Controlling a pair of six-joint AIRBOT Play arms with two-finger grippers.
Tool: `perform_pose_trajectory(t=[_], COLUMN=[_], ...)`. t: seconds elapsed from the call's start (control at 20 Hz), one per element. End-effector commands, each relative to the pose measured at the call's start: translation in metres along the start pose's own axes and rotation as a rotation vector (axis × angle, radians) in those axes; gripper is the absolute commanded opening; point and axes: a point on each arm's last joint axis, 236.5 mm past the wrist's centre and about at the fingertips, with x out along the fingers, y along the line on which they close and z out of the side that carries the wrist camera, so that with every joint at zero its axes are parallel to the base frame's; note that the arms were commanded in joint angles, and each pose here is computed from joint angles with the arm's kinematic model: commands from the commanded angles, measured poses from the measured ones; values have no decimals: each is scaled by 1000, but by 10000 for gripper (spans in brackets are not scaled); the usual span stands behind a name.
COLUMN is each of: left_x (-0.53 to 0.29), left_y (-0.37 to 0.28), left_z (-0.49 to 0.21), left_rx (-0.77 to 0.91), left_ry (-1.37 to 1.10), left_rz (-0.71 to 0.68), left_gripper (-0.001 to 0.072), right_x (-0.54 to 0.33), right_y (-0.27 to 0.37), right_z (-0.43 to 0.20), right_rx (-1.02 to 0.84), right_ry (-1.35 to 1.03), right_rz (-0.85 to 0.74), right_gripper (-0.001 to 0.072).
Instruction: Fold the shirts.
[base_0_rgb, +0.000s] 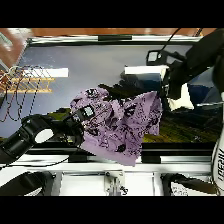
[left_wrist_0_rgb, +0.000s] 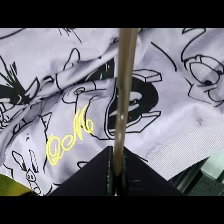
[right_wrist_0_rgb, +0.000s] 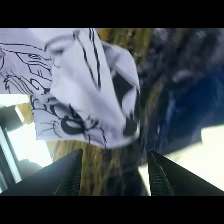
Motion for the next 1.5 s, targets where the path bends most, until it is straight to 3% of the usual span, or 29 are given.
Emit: perform_pose_trajectory(t=[0.0,0.3,0.55,0.6,0.65,0.7,0.75,0.8,0.9,0.95,1.05,1.15,1.25,1.35,1.45], left_x=[-1,-2,-23,-26,-27,-27,-27,-27,-25,-25,-27,-30,-34,-42,-57], left_y=[0,1,35,42,49,55,61,68,83,93,115,129,142,158,178], left_z=[-2,1,19,19,17,15,15,15,10,4,-6,-7,-13,-21,-24], left_rx=[6,25,42,24,20,14,11,23,95,139,201,186,153,111,63], left_ry=[9,0,-44,-47,-45,-44,-50,-57,-29,8,68,57,57,60,51], left_rz=[-3,1,99,111,121,132,144,160,206,248,331,366,391,422,465], left_gripper=[49,49,48,47,47,48,48,51,59,109,357,526,539,677,677], right_x=[29,50,62,62,61,60,59,59,58,57,56,55,53,49,46], right_y=[3,7,13,15,18,21,25,26,28,30,31,32,33,34,34], right_z=[9,18,20,20,21,24,26,27,32,36,39,43,45,46,46], right_rx=[-120,-145,-155,-160,-157,-160,-161,-158,-152,-143,-135,-126,-118,-112,-111], right_ry=[4,-24,-30,-30,-33,-48,-61,-65,-83,-102,-113,-130,-138,-140,-141], right_rz=[83,149,201,209,220,233,248,255,261,267,271,278,277,268,260], right_gripper=[525,525,504,446,311,235,112,67,67,66,65,65,65,64,63])
